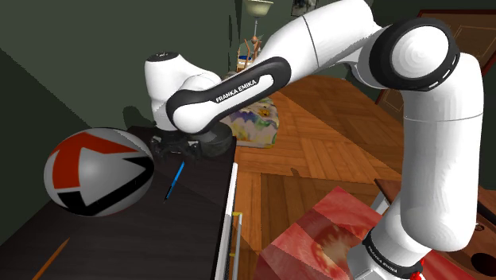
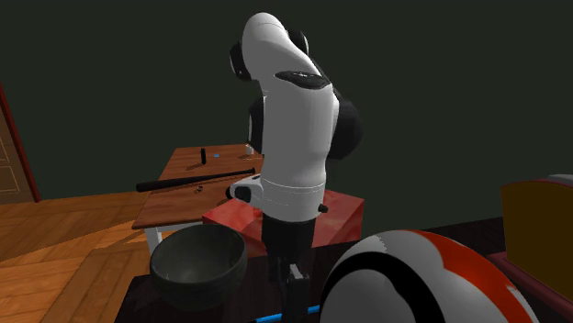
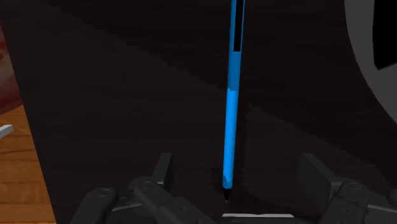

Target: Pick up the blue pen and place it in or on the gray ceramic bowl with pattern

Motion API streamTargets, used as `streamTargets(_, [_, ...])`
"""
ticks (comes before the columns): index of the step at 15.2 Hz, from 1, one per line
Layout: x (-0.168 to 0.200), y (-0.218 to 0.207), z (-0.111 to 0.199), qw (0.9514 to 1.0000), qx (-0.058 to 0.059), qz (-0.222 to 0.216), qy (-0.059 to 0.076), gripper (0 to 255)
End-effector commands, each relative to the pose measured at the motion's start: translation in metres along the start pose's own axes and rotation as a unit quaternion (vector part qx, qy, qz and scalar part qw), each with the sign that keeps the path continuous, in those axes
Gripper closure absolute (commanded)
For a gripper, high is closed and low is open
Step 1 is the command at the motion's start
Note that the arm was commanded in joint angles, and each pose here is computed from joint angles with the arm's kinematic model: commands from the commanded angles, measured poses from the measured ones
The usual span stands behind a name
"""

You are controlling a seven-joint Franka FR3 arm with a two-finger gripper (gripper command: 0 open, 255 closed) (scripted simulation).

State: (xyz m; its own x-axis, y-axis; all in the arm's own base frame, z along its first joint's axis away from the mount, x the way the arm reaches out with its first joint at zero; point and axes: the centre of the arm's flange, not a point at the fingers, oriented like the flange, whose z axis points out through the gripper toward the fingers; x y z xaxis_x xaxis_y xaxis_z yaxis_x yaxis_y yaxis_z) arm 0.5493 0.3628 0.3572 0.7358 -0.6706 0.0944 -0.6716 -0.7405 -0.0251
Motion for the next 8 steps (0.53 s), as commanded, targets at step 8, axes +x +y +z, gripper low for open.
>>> streamTargets(8, [0.0004,0.0007,0.0137,1.0,0.0,0.0,0.0,0])
